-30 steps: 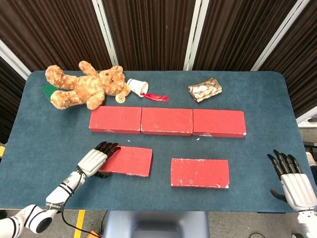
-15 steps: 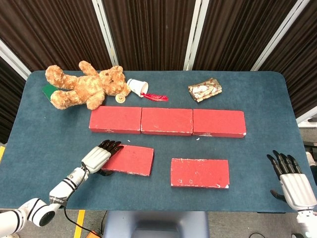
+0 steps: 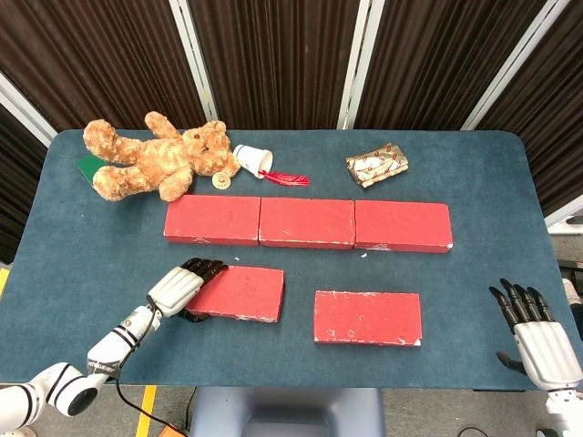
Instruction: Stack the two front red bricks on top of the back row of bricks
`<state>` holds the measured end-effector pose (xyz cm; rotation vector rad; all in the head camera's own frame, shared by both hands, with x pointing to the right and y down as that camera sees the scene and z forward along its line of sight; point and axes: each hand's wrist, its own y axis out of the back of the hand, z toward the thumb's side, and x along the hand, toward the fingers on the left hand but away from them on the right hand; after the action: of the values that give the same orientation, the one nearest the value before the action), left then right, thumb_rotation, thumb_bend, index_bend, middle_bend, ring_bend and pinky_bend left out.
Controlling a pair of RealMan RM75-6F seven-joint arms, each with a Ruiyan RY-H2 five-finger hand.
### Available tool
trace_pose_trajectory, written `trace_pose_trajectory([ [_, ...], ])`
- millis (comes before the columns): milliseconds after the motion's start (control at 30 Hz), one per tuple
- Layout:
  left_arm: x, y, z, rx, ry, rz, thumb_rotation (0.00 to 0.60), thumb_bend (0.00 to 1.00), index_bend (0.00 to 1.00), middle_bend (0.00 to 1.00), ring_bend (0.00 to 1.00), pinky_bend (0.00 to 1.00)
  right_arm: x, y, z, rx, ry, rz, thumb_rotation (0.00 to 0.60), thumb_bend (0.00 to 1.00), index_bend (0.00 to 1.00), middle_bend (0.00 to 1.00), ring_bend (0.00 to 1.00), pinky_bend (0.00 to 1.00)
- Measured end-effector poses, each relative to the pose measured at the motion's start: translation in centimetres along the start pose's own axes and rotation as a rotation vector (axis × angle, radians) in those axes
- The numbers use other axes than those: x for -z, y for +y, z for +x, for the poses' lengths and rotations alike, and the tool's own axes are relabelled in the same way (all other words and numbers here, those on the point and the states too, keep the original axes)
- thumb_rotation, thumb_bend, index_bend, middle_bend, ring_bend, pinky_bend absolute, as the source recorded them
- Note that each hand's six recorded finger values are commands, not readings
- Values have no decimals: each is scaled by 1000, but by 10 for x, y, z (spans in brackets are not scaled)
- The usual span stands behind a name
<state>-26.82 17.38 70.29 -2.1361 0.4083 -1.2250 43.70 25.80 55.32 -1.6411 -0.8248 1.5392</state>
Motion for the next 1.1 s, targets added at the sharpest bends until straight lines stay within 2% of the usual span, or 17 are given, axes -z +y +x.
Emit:
trace_pose_trajectory([
  [200,-7,22,-7,-82,-11,16,600,304,0,578,831,913,-2,0,2,-1,10,0,600,140,0,0,0,0],
  [467,-7,70,7,-174,28,60,600,298,0,577,833,912,0,-1,-2,-9,1,5,600,141,0,0,0,0],
  [667,5,97,31,-181,75,81,600,295,0,577,832,905,2,-2,-6,-11,-15,10,600,140,0,0,0,0],
  [800,10,105,44,-175,94,81,600,295,0,579,833,903,7,-2,-9,-11,-40,11,600,141,0,0,0,0],
  [1100,31,121,97,-166,140,106,600,296,0,578,832,902,21,-4,-20,-19,-123,12,600,141,0,0,0,0],
])
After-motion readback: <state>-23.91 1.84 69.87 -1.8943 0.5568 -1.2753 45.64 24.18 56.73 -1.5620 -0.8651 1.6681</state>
